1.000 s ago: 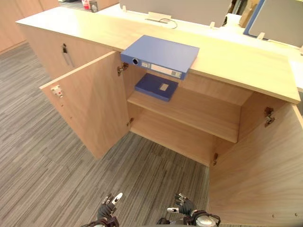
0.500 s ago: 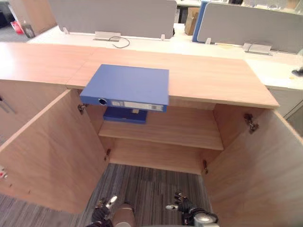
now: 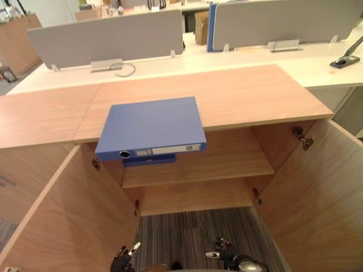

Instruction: Walk over to the cabinet, pick up the folder, carry it to the office cabinet, place the folder inside the office cabinet, then close the office cabinet door

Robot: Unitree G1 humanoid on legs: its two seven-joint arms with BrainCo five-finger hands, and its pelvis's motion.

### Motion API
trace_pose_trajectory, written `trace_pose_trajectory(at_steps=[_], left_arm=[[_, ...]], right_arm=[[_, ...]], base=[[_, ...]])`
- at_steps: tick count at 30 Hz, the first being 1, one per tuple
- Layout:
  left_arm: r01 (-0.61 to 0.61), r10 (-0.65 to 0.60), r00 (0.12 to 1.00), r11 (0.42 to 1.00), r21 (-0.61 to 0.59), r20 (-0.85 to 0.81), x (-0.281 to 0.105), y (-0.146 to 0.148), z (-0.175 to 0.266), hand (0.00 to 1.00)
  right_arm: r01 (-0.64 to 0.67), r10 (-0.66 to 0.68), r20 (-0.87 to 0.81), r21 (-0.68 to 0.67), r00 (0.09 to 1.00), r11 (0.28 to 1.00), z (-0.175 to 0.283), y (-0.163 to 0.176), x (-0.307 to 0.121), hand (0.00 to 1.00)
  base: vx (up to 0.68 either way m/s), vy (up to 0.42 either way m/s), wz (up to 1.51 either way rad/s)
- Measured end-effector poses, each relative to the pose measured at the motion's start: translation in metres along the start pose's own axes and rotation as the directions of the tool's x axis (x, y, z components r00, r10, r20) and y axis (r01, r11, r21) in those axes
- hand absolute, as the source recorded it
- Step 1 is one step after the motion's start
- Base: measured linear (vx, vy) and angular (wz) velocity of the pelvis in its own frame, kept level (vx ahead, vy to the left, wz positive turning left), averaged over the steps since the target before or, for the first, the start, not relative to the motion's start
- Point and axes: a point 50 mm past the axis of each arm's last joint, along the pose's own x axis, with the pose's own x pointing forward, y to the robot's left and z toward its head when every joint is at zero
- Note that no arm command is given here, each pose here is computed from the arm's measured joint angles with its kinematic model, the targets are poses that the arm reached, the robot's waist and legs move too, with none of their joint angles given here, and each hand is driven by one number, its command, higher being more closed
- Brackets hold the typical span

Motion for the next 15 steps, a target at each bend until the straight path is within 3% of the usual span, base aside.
trace_pose_trajectory(at_steps=[9,15], left_arm=[[0.005,-0.005,1.000,1.000,-0.001,0.028,0.002,-0.003,0.007,0.00],[-0.013,0.015,1.000,0.985,-0.169,0.010,0.002,0.002,0.002,0.00]], right_arm=[[-0.033,0.033,0.011,0.017,0.999,0.999,0.000,0.017,0.001,0.00],[-0.028,0.028,0.002,0.024,1.000,0.999,-0.004,0.015,0.000,0.00]], base=[[0.14,-0.114,0.24],[0.16,-0.144,0.11]])
